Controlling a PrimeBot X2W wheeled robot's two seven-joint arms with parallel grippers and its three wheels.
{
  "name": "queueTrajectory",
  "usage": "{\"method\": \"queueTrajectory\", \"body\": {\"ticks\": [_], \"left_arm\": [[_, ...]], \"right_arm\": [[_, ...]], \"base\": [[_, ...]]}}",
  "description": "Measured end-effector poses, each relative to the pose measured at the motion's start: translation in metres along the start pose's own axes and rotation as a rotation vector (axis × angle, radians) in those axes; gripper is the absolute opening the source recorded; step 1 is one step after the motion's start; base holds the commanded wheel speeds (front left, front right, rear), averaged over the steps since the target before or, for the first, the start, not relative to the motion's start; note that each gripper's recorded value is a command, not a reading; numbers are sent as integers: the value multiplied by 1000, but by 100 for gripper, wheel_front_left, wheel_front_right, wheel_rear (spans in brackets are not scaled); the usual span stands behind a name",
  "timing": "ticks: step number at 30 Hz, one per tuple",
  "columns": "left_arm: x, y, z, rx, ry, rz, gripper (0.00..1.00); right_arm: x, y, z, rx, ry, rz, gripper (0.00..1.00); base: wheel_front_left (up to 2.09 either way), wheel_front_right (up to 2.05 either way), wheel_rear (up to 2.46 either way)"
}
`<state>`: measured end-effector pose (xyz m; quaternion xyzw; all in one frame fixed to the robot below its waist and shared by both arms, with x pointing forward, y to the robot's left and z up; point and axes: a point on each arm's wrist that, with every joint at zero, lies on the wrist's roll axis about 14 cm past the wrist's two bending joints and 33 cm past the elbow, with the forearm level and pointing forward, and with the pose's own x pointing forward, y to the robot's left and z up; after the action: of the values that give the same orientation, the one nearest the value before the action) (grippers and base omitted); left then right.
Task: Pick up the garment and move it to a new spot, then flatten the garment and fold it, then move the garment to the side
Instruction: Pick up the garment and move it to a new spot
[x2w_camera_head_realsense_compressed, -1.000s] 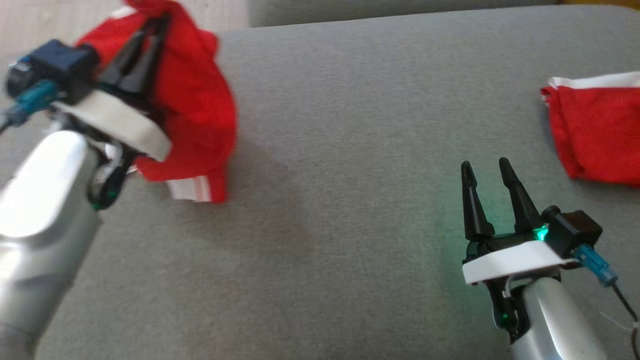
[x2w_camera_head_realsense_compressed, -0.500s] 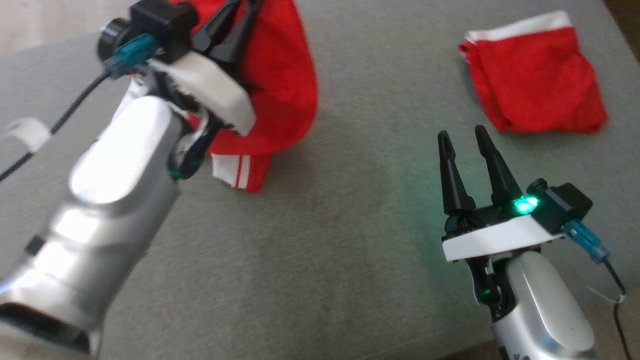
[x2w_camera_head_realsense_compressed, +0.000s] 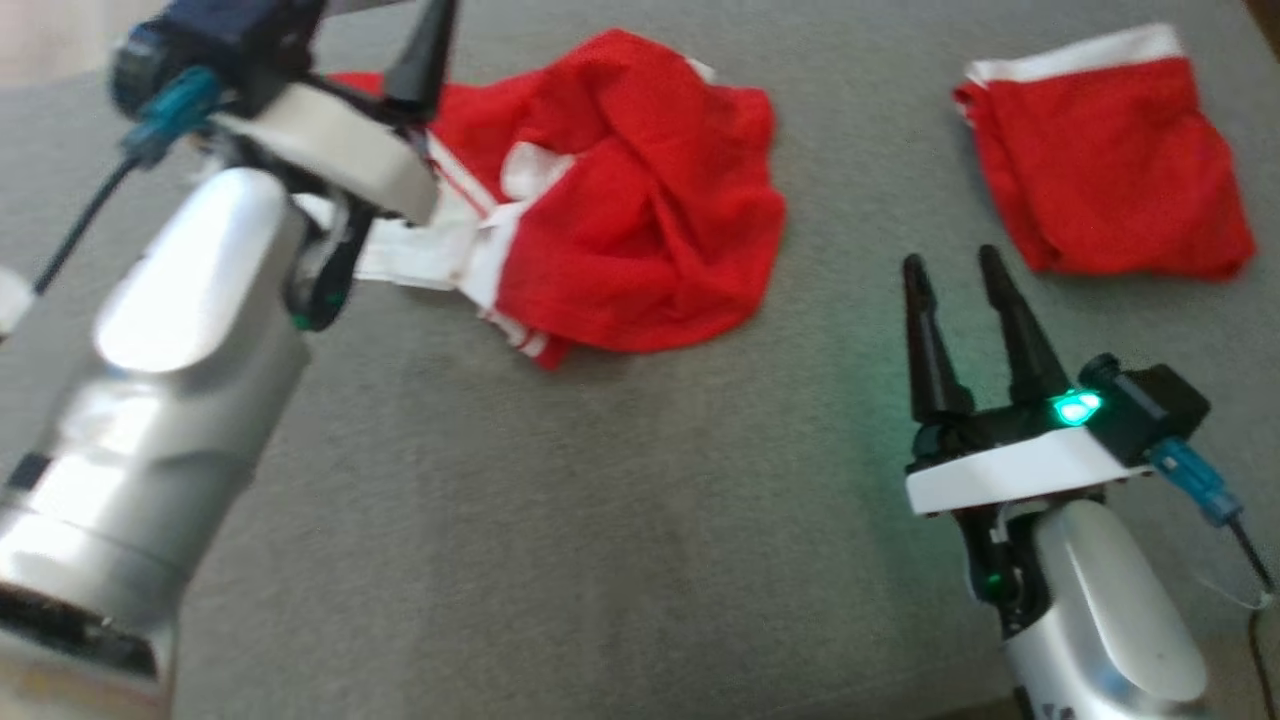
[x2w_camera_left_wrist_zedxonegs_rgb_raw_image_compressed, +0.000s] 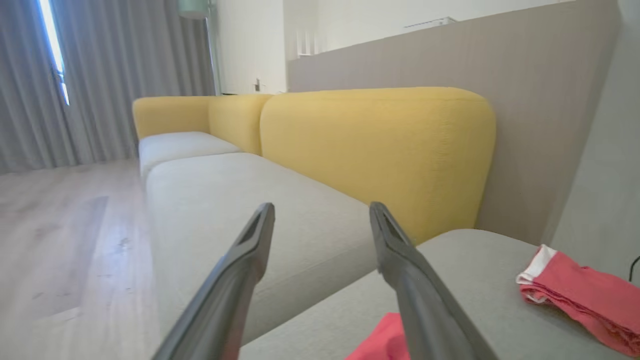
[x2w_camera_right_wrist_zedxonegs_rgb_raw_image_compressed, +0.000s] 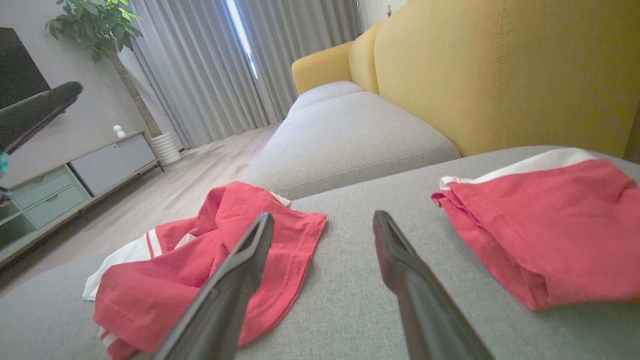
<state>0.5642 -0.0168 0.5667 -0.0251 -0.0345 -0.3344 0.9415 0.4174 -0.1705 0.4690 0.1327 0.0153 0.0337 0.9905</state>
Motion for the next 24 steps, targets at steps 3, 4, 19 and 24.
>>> {"method": "queueTrajectory", "body": {"ticks": [3,4,19,24], "left_arm": [[-26,29,4,29,-13,78,100],[-37,36,1,34,-5,104,100],[-212,45,-51,-86,85,430,100],[-234,23,-61,-165,66,482,100]], "right_arm": [[5,4,3,-12,-13,14,100],[7,7,4,-18,-14,22,100],[-9,57,-3,-46,6,160,100],[-14,63,-3,-48,10,177,100]], "base": [[0,0,0],[0,0,0],[0,0,0],[0,0,0]]}}
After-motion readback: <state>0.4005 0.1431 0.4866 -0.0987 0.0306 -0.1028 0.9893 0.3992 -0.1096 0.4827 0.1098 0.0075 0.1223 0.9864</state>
